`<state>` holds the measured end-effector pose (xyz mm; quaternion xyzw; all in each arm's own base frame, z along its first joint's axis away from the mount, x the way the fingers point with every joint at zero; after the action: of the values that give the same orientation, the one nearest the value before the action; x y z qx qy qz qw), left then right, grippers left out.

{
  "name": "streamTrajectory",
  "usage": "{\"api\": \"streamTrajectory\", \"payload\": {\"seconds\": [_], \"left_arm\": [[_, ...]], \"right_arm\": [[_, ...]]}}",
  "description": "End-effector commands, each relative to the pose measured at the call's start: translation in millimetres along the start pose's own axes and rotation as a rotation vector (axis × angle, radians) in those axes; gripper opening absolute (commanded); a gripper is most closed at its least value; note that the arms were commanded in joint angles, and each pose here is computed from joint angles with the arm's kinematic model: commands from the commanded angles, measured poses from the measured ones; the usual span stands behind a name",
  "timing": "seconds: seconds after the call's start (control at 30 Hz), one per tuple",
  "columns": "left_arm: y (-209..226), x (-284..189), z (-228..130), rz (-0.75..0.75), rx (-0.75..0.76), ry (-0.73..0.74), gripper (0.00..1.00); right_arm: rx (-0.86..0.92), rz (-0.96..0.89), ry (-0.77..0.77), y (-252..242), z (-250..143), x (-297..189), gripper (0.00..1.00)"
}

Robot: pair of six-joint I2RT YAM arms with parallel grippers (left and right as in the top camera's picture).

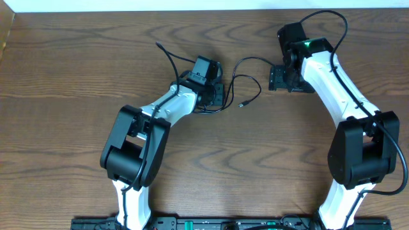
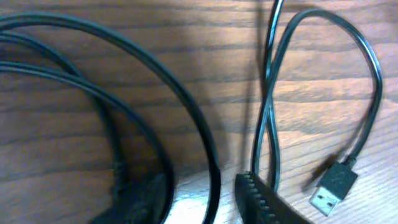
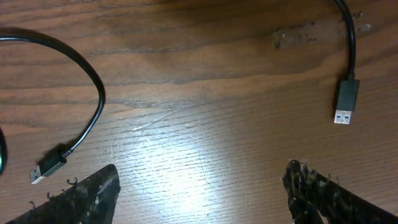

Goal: Untangle cables

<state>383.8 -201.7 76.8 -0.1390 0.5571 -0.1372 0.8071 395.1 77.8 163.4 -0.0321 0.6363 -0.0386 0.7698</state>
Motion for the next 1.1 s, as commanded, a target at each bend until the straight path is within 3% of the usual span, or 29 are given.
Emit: {"api": "streamTrajectory", "payload": {"seconds": [0.0, 0.13, 0.4, 0.73, 0.9, 1.07], "left_arm": [[3.5, 6.9, -10.5, 0.075, 0.01, 0.016, 0.28], [2.1, 6.9, -11.1, 0.073, -0.001, 0.015, 0.12], [-13.1, -29.3, 7.5, 0.046, 0.011, -0.09, 0.11], [-45.1, -175.2, 37.9, 0.021, 0.081, -0.457, 0.11], [-46.6, -244.0, 34.2, 0.058, 0.117, -0.622, 0.12], [-36.8, -360.2, 10.3, 0.066, 0.082, -0.923, 0.11]], "right_arm": [[0.017, -0.02, 0.004, -3.5, -0.4, 2.8, 0.81], [0.018, -0.02, 0.002, -3.4, -0.1, 3.0, 0.82], [0.021, -0.016, -0.017, -2.7, 3.1, 3.0, 0.84], [0.024, 0.006, -0.02, -0.2, 3.9, 2.9, 0.84], [0.025, 0.025, -0.019, 1.7, 4.0, 2.9, 0.84], [0.025, 0.059, -0.025, 5.4, 5.7, 3.2, 0.84]]}}
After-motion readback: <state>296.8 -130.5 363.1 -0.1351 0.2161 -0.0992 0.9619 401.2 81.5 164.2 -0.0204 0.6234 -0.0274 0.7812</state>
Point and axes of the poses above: each gripper's point midway between its finger pads, its own x axis out along the fingers, its own y axis along the line the jaws close on, z = x × y, the point moved 8 cm from there along -x, back along the fingers, and after that the axes turned 8 degrees about -x, right-handed, at the moved point
